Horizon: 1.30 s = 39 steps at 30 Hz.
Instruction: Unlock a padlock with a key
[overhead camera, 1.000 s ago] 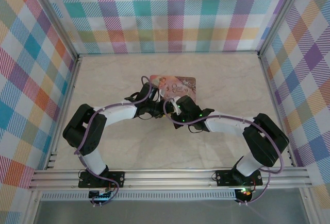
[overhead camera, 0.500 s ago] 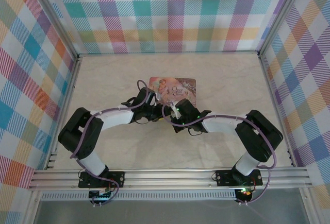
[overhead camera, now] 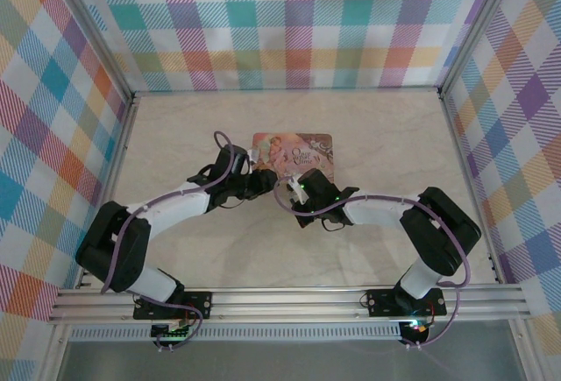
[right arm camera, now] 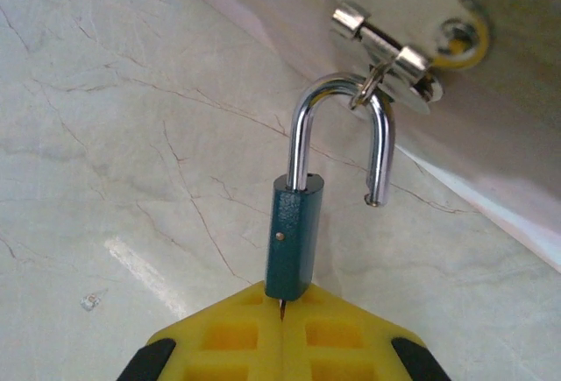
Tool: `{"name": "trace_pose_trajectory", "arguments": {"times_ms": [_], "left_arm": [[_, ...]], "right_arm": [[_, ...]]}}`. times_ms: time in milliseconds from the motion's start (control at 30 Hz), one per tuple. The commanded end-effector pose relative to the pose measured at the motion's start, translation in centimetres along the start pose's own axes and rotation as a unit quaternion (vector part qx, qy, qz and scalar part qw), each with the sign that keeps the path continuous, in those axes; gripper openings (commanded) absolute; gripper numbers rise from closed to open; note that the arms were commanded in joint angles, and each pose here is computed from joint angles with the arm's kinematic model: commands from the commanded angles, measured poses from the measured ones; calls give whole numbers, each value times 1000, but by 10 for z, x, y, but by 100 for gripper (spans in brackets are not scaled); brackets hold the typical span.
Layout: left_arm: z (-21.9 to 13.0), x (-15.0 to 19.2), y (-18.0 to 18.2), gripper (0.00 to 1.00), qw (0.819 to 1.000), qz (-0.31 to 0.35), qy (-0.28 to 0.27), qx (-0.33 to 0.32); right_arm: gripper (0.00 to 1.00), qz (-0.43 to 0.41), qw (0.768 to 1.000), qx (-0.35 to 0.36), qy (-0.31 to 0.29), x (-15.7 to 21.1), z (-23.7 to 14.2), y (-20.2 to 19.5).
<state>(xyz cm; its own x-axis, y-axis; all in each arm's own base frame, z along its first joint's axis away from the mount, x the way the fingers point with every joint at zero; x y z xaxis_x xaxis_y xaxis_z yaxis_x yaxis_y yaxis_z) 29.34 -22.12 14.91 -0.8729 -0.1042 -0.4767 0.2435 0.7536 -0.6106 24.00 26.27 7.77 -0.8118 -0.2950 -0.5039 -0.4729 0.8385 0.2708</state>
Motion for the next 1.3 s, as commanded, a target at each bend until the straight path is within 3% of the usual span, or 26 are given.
{"name": "trace_pose_trajectory", "arguments": {"times_ms": [0,533,1267], "left_arm": [[-15,-2,9,45,999,12,-13,-28],[-40,-15,32,58,993,4,-66,-99],[12,-51,47,55,990,0,-59,-130]], "right_arm": [[0,-22,1000,2,2,-5,-7,4],[0,-37,999,-8,-3,-8,-15,7],[0,-93,996,13,-3,-18,-20,8]]}}
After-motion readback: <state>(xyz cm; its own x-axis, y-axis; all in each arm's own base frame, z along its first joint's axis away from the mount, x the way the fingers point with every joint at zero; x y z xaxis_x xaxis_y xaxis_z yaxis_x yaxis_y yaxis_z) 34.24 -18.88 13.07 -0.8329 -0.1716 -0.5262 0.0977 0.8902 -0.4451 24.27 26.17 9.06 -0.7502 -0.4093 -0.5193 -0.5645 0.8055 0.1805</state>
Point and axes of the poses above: each hand's point on the last joint's axis, 136 mm out from that joint toward the fingers, its own z axis out along the fingers, its own y axis along the line the jaws close on, x = y × z, the point moved 5 cm from there along -z, back along the fingers, and after that the axes turned 14 degrees about z, right-handed, at the moved point
